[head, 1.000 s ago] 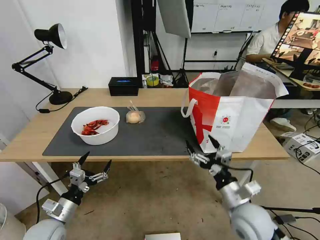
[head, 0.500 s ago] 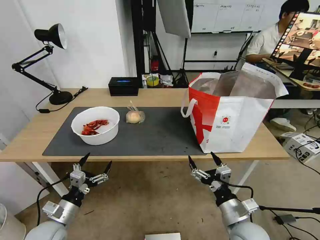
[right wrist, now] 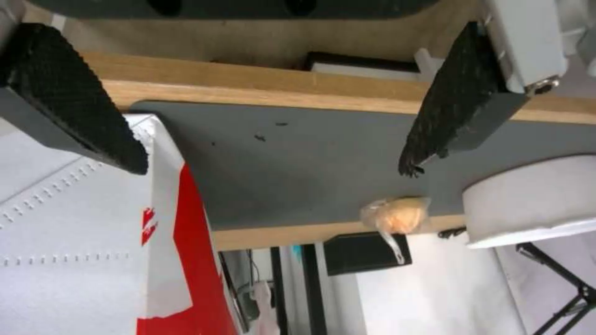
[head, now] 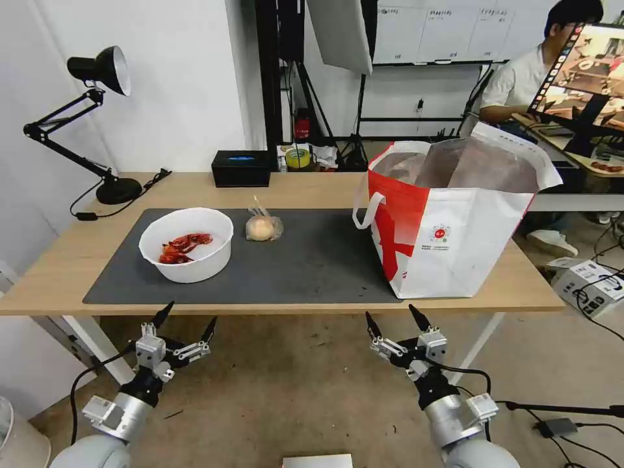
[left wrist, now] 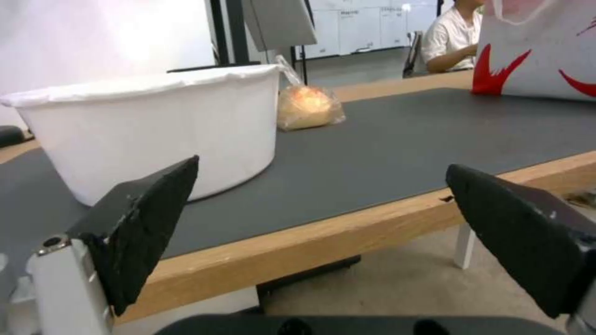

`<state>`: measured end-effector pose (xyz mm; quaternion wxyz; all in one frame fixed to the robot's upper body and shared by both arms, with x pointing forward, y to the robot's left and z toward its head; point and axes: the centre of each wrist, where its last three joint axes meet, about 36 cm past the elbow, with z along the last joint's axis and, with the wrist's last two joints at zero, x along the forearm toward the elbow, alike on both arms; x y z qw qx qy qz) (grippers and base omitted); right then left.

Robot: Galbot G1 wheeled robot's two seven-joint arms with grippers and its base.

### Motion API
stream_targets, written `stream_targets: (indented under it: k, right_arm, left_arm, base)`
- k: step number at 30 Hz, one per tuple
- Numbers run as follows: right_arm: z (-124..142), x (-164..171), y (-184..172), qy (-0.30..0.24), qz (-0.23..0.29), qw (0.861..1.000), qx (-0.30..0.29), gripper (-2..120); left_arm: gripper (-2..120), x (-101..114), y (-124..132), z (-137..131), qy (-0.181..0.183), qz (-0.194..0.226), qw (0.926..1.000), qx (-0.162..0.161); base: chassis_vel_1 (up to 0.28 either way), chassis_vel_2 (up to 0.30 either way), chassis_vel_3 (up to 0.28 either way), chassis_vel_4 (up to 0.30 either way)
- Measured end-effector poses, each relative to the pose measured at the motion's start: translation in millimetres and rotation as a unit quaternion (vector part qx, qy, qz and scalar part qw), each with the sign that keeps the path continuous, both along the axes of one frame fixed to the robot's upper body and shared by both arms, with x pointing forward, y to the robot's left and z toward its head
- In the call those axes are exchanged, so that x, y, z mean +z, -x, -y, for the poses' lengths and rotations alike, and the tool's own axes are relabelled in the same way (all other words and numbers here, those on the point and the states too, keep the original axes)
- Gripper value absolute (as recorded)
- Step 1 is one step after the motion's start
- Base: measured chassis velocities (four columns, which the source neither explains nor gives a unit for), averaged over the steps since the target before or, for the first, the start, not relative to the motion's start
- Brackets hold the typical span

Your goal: Pick up the trash from the table and place it into the takeout bag.

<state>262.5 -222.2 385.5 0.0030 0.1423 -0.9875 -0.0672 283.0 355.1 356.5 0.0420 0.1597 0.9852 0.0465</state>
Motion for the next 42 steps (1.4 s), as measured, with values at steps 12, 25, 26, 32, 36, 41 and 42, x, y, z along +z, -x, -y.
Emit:
stream_targets:
  k: [12,25,26,32,36,41,42]
  right_arm:
    - [4.2,-2.5,-13.4,0.01,0.005,1.0,0.011,100]
    - [6.3,1.8,-53.9,0.017,0.028,0.999,0.032,100]
    - [5.5,2.7,-58.5,0.017,0.03,0.999,0.035,100]
    - [-0.1,4.4,-79.7,0.012,0.024,0.998,0.055,100]
    - [-12.7,6.0,-99.1,0.012,0.027,0.997,0.076,100]
    - [-29.5,13.6,-128.1,0.013,0.036,0.995,0.093,100]
    - [-36.9,15.3,-139.4,0.014,0.037,0.994,0.099,100]
  left_arm:
    - [100,-3.1,-1.5,-2.0,-0.002,-0.004,1.0,-0.001]
    - [100,-3.7,-5.7,-4.7,-0.005,-0.005,1.0,-0.006]
    - [100,-3.5,-6.4,-5.4,-0.005,-0.005,1.0,-0.007]
    - [100,-4.5,-10.7,-9.7,-0.005,-0.007,0.9999,-0.007]
    - [100,-7.8,-12.2,-10.9,-0.005,-0.01,0.9999,-0.006]
    - [100,-10.5,-13.2,-12.0,-0.004,-0.013,0.9999,-0.004]
    - [100,-10.8,-13.6,-12.6,-0.004,-0.013,0.9999,-0.003]
  base:
    - [0.0,0.0,0.0,0.0]
    - [0.0,0.0,0.0,0.0]
    - [0.0,0.0,0.0,0.0]
    - [0.0,0.0,0.0,0.0]
    - [0.0,0.0,0.0,0.0]
    - [0.0,0.0,0.0,0.0]
    - [0.0,0.0,0.0,0.0]
